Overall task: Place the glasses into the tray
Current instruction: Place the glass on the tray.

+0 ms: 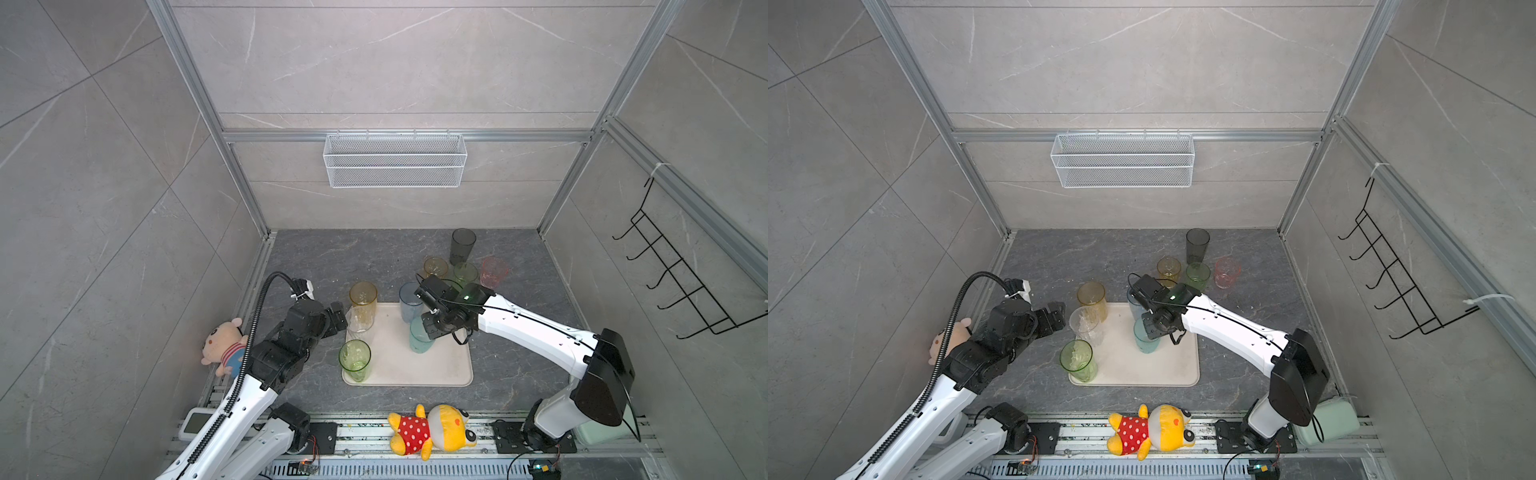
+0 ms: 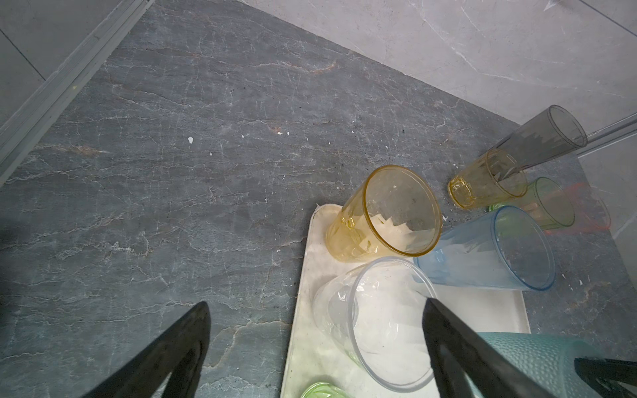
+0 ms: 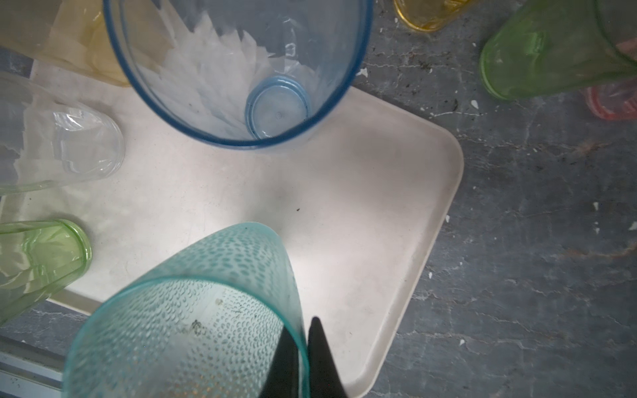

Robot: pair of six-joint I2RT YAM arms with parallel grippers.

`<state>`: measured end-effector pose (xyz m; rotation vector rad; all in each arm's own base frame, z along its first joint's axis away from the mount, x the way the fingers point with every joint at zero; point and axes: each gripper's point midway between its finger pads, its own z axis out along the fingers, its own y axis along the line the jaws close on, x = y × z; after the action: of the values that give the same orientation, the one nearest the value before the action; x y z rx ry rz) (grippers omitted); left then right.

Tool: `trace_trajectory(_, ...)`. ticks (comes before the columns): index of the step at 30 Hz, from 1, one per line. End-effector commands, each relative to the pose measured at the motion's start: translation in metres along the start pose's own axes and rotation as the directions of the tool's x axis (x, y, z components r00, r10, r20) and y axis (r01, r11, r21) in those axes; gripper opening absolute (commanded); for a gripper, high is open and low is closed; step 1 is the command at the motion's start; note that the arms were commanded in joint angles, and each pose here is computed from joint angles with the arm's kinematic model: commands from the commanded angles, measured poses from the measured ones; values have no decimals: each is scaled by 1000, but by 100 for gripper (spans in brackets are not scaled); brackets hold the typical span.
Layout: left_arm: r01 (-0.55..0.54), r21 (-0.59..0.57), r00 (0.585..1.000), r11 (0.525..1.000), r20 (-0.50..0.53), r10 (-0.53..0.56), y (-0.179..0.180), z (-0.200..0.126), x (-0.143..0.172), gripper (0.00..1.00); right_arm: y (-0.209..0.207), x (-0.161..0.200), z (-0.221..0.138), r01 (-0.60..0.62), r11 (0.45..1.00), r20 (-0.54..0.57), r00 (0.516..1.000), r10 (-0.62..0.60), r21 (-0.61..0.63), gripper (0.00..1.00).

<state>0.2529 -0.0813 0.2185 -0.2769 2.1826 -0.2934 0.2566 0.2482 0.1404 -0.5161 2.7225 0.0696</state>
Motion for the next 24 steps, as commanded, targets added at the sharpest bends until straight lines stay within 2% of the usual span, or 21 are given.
trace_trajectory(1, 10, -6, 1000, 1000, 16, -10, 3, -3, -2, 96, 4, -3, 7, -5, 1000, 15, 1000, 5, 13, 0)
trace_trajectory(24, 9, -18, 1000, 1000, 18, -8, 7, -8, -2, 96, 17, -11, 27, 23, 999, 22, 999, -24, 42, 0)
